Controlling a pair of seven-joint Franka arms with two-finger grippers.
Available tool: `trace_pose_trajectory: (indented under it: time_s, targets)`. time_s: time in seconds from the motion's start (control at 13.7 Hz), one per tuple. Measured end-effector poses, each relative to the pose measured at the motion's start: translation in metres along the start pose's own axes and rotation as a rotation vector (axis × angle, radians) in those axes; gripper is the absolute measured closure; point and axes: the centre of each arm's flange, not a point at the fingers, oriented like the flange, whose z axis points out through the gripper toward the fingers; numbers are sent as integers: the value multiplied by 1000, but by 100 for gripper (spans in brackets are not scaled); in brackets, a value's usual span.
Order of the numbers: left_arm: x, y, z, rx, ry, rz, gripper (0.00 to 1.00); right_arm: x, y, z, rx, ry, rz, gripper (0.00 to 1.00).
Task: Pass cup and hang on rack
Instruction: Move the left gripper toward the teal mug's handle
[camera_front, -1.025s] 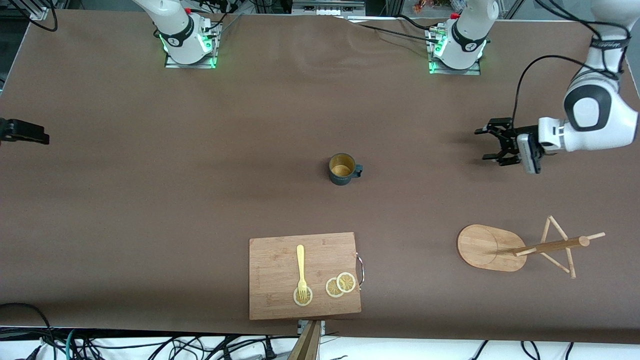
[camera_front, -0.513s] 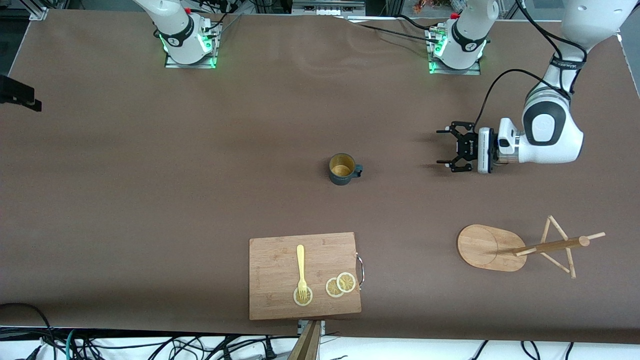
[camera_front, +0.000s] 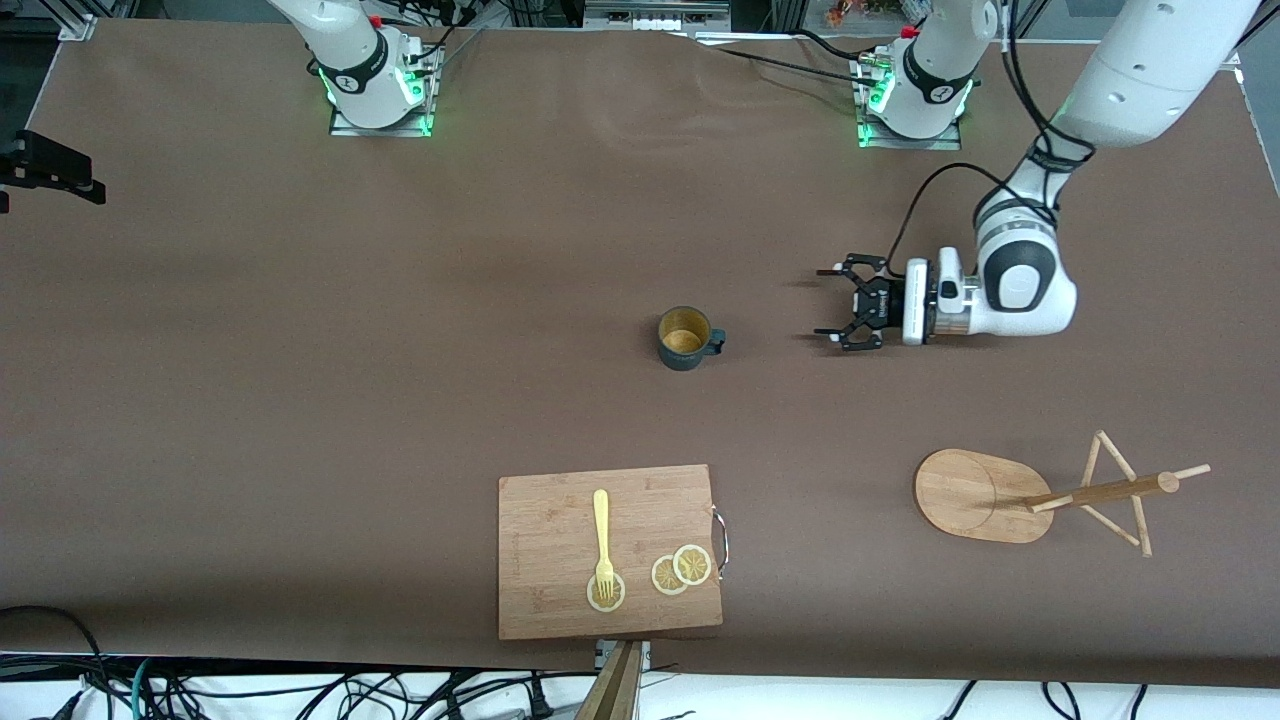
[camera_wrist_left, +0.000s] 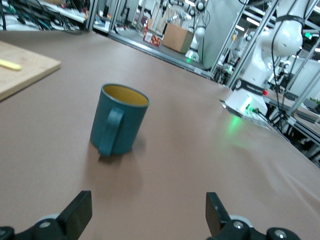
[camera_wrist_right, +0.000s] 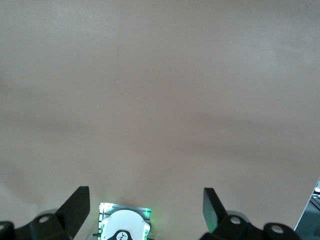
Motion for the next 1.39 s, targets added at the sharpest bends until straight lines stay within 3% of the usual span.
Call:
trace_pose_trajectory:
  time_s: [0.22,0.66,1.39]
  targets:
    - [14,-1,48,16,51,43,0,-2,-15,-4,-3,7,47,0]
    - [-4,0,118,86,128,90,0,4,-17,5,-2,-4,88,0]
    - [-4,-38,119,137,121,198,0,8,-17,9,-2,-5,89,0]
